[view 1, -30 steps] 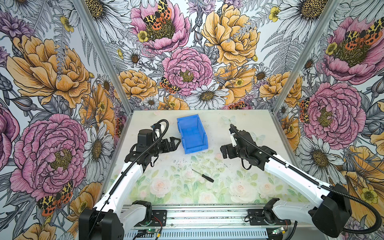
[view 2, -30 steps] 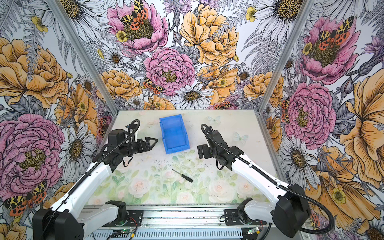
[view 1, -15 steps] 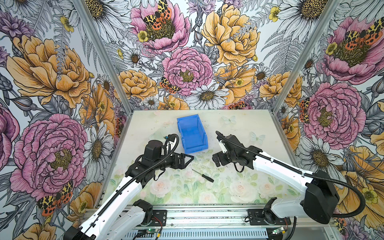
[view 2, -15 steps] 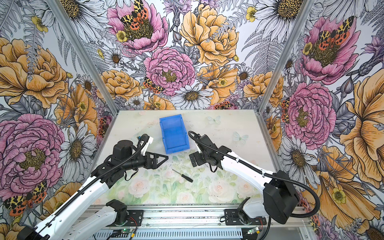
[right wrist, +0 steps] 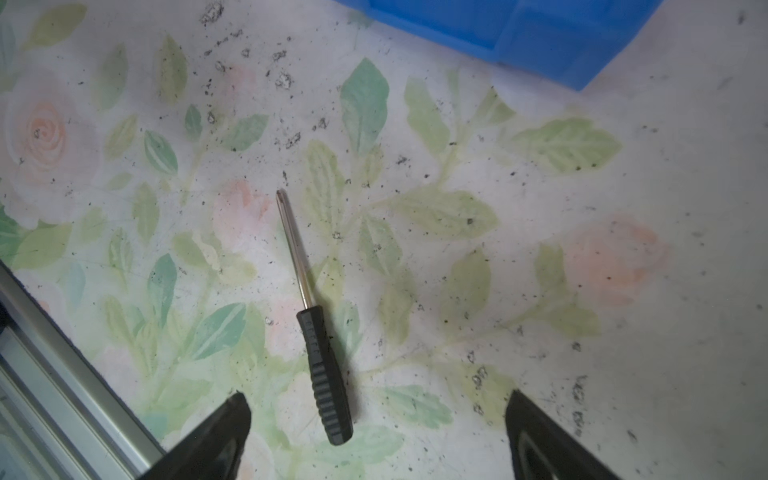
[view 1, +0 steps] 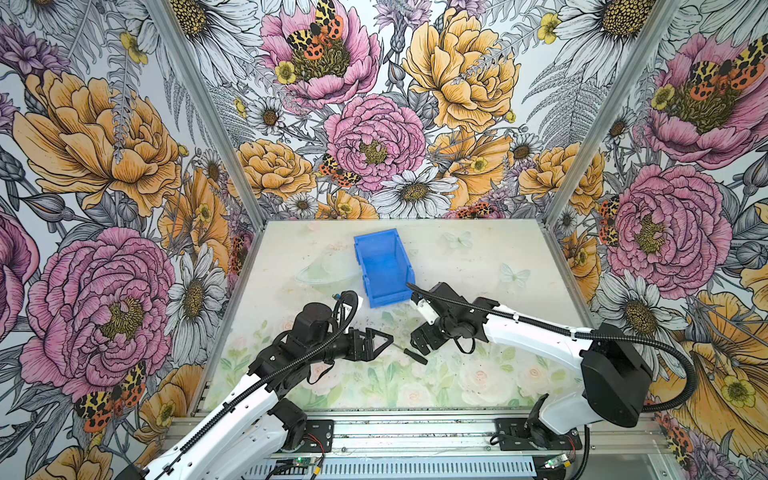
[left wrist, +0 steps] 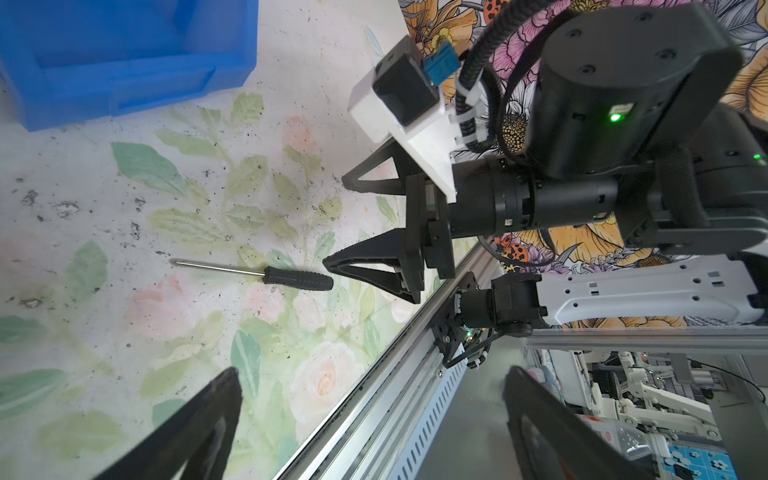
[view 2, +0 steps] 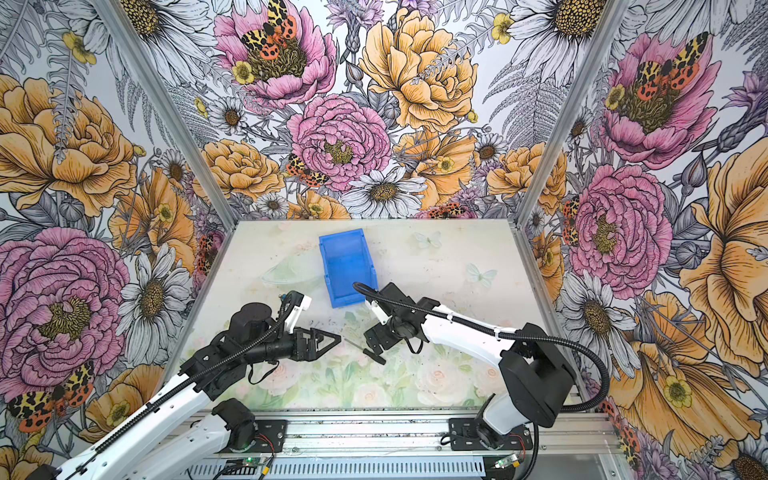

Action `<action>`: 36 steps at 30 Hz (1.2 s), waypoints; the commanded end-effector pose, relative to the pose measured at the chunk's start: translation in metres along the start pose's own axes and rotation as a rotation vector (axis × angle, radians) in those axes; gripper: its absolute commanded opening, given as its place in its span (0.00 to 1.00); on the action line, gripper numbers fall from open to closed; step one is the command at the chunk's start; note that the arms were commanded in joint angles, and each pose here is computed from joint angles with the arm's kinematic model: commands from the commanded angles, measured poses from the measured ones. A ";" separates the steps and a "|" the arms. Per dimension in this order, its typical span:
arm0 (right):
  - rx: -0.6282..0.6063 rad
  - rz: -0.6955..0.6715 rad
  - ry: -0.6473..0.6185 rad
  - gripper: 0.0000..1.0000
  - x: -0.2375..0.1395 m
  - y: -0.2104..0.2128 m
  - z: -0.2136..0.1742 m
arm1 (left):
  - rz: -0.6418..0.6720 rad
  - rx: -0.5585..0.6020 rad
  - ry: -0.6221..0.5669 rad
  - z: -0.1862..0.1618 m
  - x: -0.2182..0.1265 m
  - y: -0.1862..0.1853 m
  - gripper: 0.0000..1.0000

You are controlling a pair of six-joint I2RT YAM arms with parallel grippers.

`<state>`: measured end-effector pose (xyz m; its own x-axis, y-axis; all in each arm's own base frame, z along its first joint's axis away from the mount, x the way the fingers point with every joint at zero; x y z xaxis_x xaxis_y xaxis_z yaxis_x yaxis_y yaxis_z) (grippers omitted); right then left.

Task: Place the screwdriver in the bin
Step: 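Lower the right gripper onto the screwdriver handle and close it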

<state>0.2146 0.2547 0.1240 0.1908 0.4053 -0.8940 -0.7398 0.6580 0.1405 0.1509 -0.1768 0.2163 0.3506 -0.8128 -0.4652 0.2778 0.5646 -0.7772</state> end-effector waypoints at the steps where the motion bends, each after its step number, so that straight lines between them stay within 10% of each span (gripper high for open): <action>1: -0.033 0.044 -0.014 0.96 0.008 0.012 0.007 | 0.003 -0.028 -0.021 -0.001 0.002 0.000 0.99; 36: -0.033 0.081 0.147 0.46 0.066 0.016 -0.038 | 0.118 -0.050 -0.037 -0.018 0.004 0.026 0.99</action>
<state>0.2079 0.2793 0.0675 0.1038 0.4021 -0.9097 -0.7731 0.6081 0.1805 0.1435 -0.1718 0.1931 0.3937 -0.7597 -0.5175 0.1917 0.6185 -0.7621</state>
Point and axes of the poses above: each gripper's point midway between its finger pads, its own x axis out along the fingers, its own y axis along the line the jaws close on, z = x × y, the point moved 5 cm from there along -x, back along the fingers, and after that the axes turned 7 degrees about -x, right-handed, at the moved point
